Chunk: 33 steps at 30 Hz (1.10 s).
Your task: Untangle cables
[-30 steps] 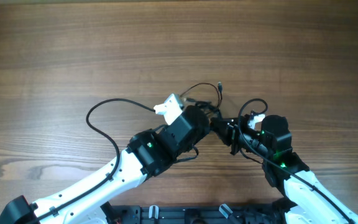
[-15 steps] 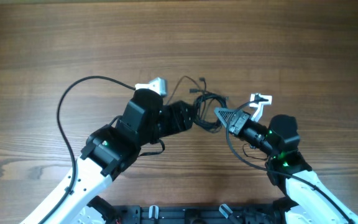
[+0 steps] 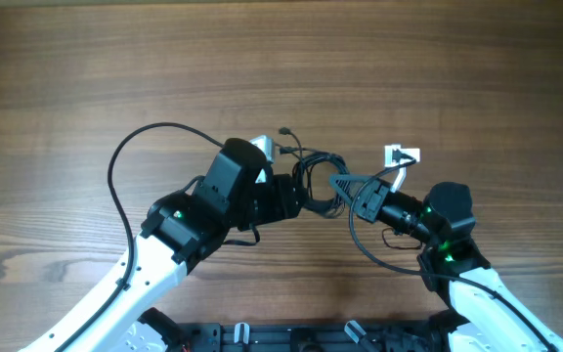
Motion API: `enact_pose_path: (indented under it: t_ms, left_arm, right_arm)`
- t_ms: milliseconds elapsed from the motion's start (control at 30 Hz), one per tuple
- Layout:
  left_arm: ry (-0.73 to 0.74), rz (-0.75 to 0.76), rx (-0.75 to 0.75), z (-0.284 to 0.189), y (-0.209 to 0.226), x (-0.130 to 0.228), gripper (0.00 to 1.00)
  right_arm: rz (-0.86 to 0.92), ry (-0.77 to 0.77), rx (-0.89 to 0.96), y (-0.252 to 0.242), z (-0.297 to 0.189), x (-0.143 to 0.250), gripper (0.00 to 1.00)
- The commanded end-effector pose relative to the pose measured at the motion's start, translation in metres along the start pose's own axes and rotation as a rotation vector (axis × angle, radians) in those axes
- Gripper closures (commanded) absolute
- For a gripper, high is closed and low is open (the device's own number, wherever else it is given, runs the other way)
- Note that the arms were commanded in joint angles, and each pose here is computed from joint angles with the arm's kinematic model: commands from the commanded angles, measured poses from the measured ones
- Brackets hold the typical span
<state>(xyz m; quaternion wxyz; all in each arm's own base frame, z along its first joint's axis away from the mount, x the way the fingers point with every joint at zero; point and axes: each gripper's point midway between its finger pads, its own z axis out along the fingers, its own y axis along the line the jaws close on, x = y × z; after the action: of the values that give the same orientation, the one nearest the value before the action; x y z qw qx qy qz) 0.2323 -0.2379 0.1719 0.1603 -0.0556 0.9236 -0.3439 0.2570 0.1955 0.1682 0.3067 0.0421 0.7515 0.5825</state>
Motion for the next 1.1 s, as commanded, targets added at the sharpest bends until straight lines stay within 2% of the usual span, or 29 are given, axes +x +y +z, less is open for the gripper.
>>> enact_pose_path:
  t_ms: [0,233,600,900,1067]
  left_arm:
    - [-0.06,0.015,-0.07,0.0,0.014,-0.011,0.56]
    - [-0.102,-0.001,-0.222,-0.004,0.044,-0.014,0.61]
    - [-0.113,0.003,-0.211,-0.004,0.042,-0.017,0.61]
    - [-0.102,0.157,-0.216,-0.004,0.041,-0.018,0.57]
    - [-0.122,0.161,-0.22,-0.004,0.04,-0.022,0.56]
  right_arm:
    - [-0.01,0.05,-0.05,0.012,0.0,0.005,0.96]
    - [0.021,0.061,-0.048,0.011,0.0,0.007,0.95]
    - [0.063,0.088,-0.044,0.009,0.0,0.012,0.96]
    - [0.081,0.097,-0.03,0.006,0.0,0.015,0.96]
    - [0.107,0.112,-0.008,0.0,-0.001,0.019,0.96]
